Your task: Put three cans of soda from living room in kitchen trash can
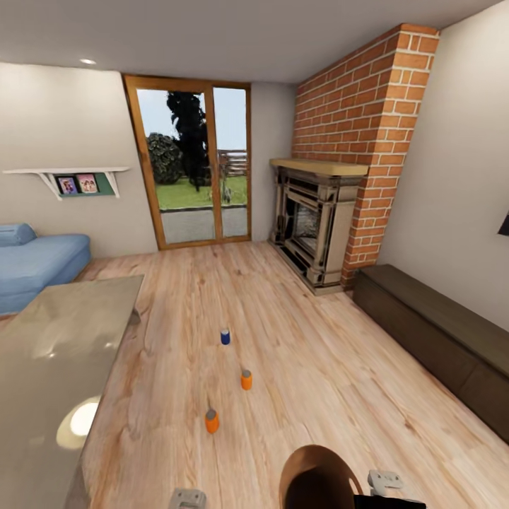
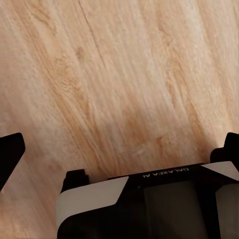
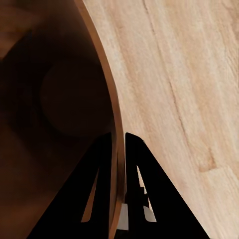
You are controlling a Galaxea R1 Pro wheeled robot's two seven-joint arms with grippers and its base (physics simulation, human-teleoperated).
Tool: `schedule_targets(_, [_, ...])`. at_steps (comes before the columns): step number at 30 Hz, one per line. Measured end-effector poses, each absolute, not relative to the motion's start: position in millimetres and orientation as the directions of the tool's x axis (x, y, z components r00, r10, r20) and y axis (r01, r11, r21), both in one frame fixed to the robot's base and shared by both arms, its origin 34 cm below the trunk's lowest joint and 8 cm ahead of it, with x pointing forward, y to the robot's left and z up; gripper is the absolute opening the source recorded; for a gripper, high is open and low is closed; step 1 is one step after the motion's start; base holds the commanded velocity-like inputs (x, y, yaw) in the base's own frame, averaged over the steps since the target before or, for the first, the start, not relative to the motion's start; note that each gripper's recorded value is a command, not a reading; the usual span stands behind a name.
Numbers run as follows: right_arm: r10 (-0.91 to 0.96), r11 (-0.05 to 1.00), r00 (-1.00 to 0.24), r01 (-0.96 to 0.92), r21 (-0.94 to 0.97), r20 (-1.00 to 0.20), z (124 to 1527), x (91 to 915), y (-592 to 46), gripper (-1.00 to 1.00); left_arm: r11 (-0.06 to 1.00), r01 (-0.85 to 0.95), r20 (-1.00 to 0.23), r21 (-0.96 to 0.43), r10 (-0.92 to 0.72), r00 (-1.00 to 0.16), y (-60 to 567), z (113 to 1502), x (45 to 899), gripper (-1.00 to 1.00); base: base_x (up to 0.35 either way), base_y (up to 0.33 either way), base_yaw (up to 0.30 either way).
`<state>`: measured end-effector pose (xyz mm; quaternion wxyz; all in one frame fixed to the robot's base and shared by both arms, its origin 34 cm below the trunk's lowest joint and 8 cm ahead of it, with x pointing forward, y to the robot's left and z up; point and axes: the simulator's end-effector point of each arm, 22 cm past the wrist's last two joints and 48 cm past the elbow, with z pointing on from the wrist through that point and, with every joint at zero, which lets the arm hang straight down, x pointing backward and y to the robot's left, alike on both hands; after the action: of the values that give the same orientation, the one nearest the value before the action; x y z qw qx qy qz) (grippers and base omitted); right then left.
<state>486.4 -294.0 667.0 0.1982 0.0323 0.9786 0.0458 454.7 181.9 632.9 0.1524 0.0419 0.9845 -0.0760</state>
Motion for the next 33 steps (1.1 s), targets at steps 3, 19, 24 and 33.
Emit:
schedule_targets(3, [0.081,0.994,-0.919,0.045,0.103,-0.385,667.1,486.7,-294.0,-1.00,0.985,0.106,-0.307,-0.137,0.059,-0.950,181.9,632.9,454.7,1.00,0.342,0.122,0.000])
schedule_targets(19, [0.082,0.994,-0.919,0.045,0.103,-0.385,667.1,486.6,-294.1,-1.00,0.985,0.106,-0.307,-0.137,0.059,-0.950,181.8,633.1,455.0,1.00,0.342,0.122,0.000])
schedule_targets(24, [0.081,0.994,-0.919,0.045,0.102,-0.385,667.0,486.5,-294.0,-1.00,0.985,0.106,-0.308,-0.137,0.059,-0.950,181.8,633.2,455.3,1.00,0.342,0.056,0.000])
schedule_targets(33, [0.082,0.994,-0.919,0.045,0.104,-0.385,666.9,486.4,-293.3,-1.00,0.985,0.106,-0.308,-0.137,0.059,-0.950,181.8,633.2,455.4,1.00,0.342,0.009,0.000])
